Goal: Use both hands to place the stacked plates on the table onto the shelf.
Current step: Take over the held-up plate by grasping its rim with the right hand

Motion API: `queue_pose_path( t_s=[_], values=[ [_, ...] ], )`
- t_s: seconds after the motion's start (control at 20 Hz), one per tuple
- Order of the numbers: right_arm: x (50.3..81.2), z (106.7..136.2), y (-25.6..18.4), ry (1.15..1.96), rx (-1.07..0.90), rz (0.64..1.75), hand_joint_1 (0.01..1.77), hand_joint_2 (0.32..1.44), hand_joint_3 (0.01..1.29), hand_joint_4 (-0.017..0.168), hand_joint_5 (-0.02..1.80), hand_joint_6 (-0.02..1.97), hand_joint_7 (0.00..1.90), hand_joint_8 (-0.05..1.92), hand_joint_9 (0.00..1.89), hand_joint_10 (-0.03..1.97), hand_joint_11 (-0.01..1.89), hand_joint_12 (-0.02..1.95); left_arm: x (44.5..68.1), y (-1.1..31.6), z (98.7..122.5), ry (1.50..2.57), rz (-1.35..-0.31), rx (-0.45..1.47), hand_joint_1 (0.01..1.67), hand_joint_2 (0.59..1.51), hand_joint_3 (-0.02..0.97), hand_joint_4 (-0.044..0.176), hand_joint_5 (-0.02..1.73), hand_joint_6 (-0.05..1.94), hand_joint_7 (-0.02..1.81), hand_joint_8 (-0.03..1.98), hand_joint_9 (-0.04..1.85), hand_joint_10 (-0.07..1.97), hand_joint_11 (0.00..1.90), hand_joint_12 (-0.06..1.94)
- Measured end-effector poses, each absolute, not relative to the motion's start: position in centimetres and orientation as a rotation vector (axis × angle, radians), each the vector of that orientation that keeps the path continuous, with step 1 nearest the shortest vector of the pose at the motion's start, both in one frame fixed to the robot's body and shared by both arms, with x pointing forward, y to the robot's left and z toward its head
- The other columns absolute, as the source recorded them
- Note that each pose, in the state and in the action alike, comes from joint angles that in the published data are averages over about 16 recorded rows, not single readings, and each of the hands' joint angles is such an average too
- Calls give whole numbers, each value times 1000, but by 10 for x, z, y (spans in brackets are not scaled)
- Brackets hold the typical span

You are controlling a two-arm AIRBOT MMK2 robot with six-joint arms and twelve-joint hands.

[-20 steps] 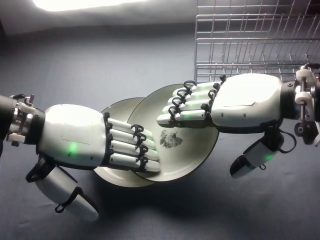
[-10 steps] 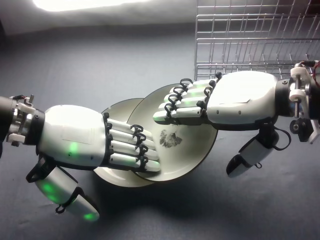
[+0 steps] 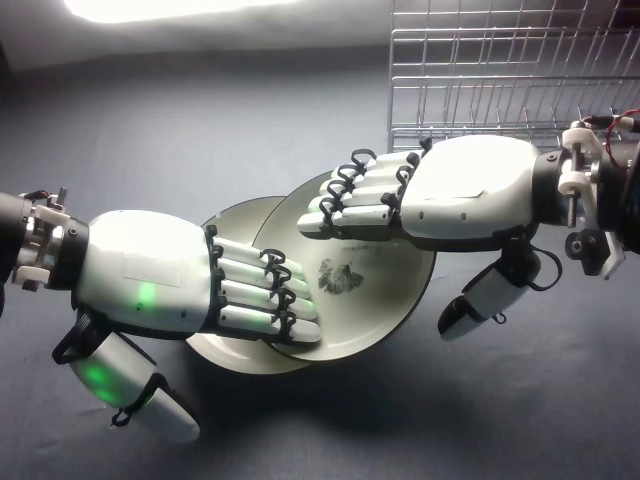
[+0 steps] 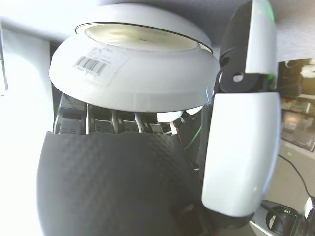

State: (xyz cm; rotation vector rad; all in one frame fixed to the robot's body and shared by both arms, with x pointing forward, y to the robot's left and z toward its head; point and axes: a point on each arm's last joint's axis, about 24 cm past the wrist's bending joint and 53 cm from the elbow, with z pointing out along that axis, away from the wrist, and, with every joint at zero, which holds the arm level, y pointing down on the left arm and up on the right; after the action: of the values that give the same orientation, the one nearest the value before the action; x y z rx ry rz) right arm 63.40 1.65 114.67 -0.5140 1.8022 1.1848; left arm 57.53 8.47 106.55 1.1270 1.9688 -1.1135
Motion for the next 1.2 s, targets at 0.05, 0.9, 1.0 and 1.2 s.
queue_pose_path(
  t_s=[0.05,0.9,1.0,1.2],
  values=[
    [635,1147,17,1801,-514,1185,1113,795,14,-5,14,25,17,13,12,24,20,18,575,85,1066,1969,-1114,1127,14,1188,20,-6,-17,-33,-12,-26,-2,-11,14,-1],
    [636,1149,21,1795,-515,1190,1151,832,14,-6,14,25,18,13,13,23,21,76,575,84,1067,1966,-1124,1125,14,1189,20,-6,-17,-33,-13,-26,-12,-12,14,-1],
    [635,1149,22,1795,-516,1191,1150,835,14,-6,14,25,18,13,13,23,21,74,574,84,1067,1966,-1126,1123,14,1189,20,-6,-17,-34,-13,-26,-12,-12,14,-1],
    [635,1149,22,1795,-516,1191,1154,840,14,-6,14,25,18,13,12,23,21,72,574,84,1068,1964,-1130,1121,14,1189,20,-6,-17,-34,-12,-26,-13,-12,14,-1]
  ],
)
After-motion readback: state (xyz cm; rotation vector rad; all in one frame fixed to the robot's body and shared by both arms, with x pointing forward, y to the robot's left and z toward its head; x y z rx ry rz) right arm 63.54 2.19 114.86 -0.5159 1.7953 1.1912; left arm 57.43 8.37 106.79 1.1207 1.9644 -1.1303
